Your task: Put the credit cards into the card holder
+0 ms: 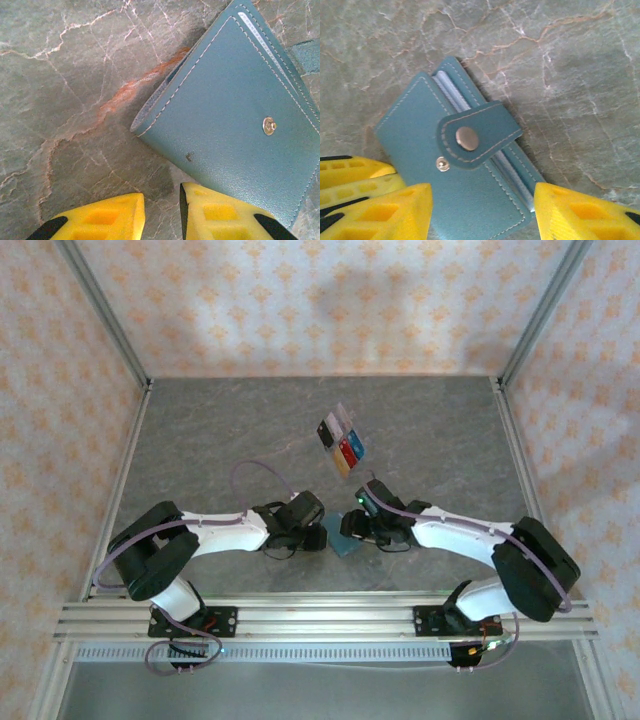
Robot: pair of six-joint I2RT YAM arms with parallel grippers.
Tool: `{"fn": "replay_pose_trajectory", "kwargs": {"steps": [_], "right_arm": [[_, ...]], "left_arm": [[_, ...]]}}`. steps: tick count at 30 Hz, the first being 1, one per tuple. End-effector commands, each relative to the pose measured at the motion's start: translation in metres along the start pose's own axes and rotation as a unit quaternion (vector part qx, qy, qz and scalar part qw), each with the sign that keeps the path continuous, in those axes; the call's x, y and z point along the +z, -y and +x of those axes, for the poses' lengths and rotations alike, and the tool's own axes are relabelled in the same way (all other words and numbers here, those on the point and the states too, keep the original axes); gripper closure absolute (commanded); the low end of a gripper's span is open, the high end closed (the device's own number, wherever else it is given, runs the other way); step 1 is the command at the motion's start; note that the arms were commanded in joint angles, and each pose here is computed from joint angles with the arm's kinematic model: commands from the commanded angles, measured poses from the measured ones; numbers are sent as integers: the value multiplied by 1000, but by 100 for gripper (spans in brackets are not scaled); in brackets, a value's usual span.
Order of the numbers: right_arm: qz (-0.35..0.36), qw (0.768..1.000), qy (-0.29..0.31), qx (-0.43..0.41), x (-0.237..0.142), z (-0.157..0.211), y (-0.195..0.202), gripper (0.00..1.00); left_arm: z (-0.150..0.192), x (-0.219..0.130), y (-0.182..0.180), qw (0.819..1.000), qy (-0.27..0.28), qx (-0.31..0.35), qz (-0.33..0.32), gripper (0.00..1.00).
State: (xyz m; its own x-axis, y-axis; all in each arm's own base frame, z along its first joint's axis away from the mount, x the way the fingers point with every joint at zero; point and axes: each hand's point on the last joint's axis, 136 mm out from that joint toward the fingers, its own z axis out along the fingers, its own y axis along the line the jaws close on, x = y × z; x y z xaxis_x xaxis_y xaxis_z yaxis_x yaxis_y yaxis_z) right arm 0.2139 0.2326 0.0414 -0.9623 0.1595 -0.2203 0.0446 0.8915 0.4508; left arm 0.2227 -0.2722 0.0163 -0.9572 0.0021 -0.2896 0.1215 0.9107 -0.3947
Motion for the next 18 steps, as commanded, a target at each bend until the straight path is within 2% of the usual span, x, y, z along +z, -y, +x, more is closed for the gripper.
{"fn": "replay_pose_trajectory", "kwargs": {"steps": [1,18], "right_arm": [[9,1000,3,-5,3,-3,2,44],[-47,999,-10,-13,3,0,-23,43]], "left_arm": [[-2,15,4,1000,3,2,14,73],[1,24,6,1000,-4,-3,19,73]]}}
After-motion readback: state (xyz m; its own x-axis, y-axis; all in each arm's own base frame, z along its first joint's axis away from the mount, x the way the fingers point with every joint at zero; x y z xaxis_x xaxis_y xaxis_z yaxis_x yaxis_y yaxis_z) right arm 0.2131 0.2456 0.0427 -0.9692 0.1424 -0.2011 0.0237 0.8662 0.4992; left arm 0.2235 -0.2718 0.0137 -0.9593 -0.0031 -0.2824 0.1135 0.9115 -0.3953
